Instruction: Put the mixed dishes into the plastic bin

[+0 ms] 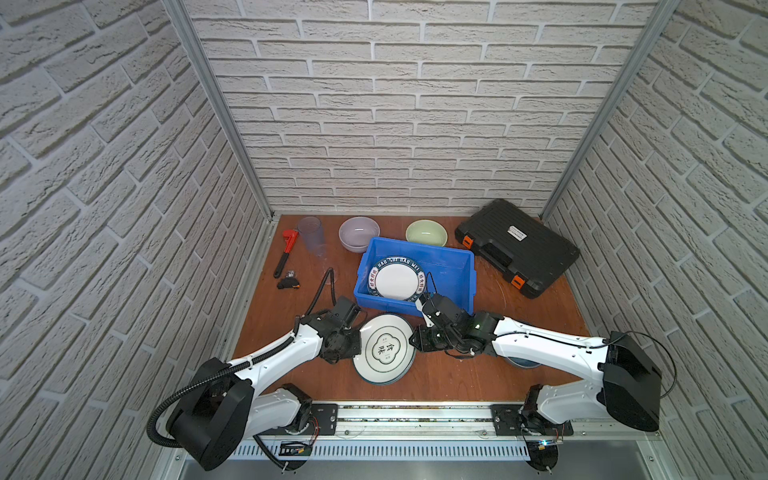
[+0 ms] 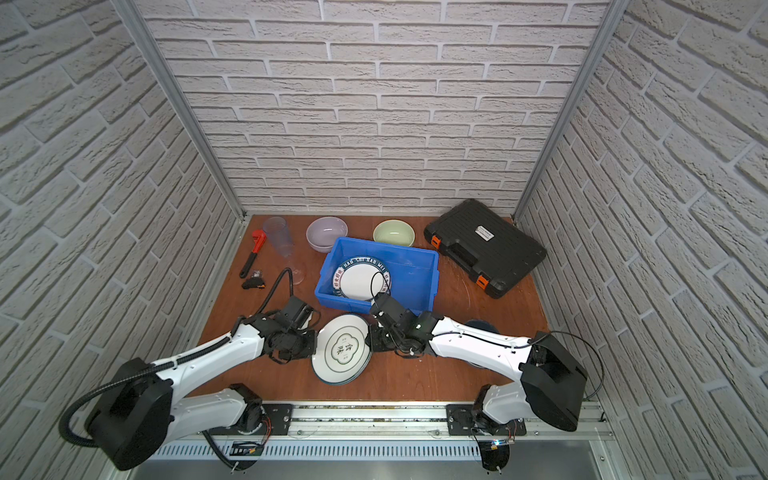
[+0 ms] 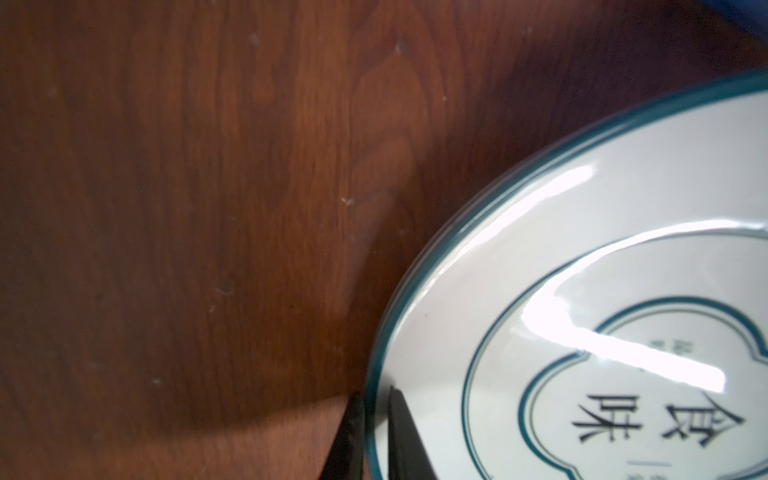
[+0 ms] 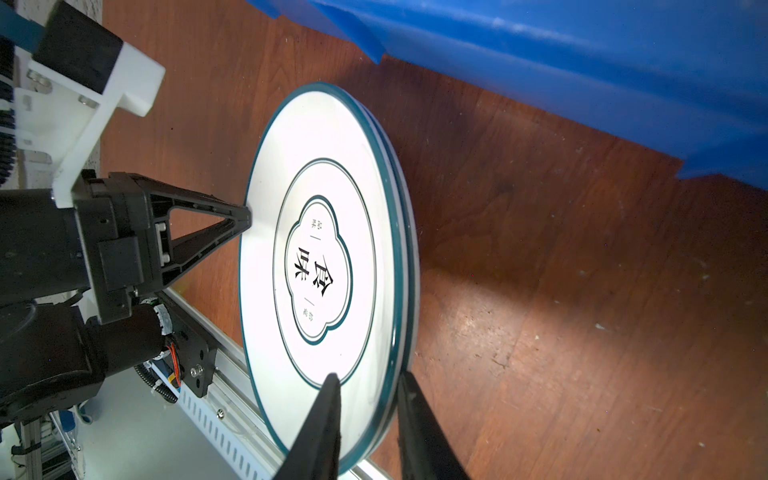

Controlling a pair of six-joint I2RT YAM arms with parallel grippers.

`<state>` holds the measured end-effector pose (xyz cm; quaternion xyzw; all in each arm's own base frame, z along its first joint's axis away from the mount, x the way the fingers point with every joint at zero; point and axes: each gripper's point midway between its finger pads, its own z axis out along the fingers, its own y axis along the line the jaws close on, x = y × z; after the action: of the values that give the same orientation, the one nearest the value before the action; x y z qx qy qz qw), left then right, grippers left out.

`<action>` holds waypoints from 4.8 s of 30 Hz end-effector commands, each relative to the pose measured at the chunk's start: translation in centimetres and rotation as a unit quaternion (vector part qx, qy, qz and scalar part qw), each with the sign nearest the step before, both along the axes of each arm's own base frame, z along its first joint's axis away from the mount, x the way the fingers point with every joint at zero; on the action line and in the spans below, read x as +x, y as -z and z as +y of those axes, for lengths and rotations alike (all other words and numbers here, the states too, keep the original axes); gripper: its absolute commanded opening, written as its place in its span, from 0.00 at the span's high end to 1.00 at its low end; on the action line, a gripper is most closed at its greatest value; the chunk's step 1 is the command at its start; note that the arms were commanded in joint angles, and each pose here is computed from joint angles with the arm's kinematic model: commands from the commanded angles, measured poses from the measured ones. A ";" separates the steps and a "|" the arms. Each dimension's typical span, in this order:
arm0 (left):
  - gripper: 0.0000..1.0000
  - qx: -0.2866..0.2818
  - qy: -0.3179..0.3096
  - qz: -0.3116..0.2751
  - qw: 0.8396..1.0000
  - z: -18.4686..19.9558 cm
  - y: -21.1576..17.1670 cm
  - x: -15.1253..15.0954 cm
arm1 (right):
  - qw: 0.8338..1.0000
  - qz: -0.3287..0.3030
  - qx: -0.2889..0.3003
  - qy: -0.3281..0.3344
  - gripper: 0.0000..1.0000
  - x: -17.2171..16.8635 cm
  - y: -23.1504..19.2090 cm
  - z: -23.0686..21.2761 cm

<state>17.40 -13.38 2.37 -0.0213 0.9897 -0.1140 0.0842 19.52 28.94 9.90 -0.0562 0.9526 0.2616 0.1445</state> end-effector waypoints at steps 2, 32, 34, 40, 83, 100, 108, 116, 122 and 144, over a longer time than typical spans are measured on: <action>0.87 0.025 0.002 0.019 0.999 1.0 1.1 -1.1 | 0.999 -0.007 0.034 -0.001 0.75 0.3 -0.8 1.2; 0.87 0.015 0.001 0.002 1.000 0.6 -0.5 -0.4 | 0.999 0.032 0.043 -0.005 0.78 0.3 2.9 2.8; 0.87 0.011 0.001 -0.003 1.000 0.5 -1.0 -0.3 | 0.999 0.032 0.040 -0.006 0.81 0.4 3.0 2.9; 0.85 0.009 -0.001 -0.015 1.000 0.5 -2.3 0.0 | 0.999 0.027 0.037 -0.010 0.88 0.7 2.7 3.1; 0.23 0.009 -0.004 -0.160 0.987 2.3 -13.6 9.7 | 0.991 -0.107 0.069 0.029 0.94 6.6 -10.9 -4.8; 0.43 -0.006 0.042 -0.167 0.985 -1.0 -12.6 18.0 | 0.983 -0.159 0.042 0.087 0.94 17.8 -14.5 -7.1; 0.48 0.010 0.053 -0.150 0.987 -1.3 -10.5 19.4 | 0.984 -0.151 0.041 0.090 0.94 20.3 -12.0 -6.6; 0.56 0.017 0.053 -0.136 0.989 -1.3 -9.4 19.6 | 0.986 -0.121 0.082 0.078 0.94 22.1 -8.9 -4.5; 0.62 -0.002 0.055 -0.127 0.990 -2.0 -9.2 19.5 | 0.987 -0.099 0.097 0.077 0.94 22.8 -6.7 -3.5; 0.65 -0.009 0.058 -0.117 0.991 -2.2 -9.0 18.9 | 0.992 -0.057 0.092 0.072 0.83 23.5 -1.5 -2.5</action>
<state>35.97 -15.49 10.78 0.0478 0.9738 -0.1233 0.1850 42.28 25.36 10.25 0.0237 0.9283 0.3110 0.2023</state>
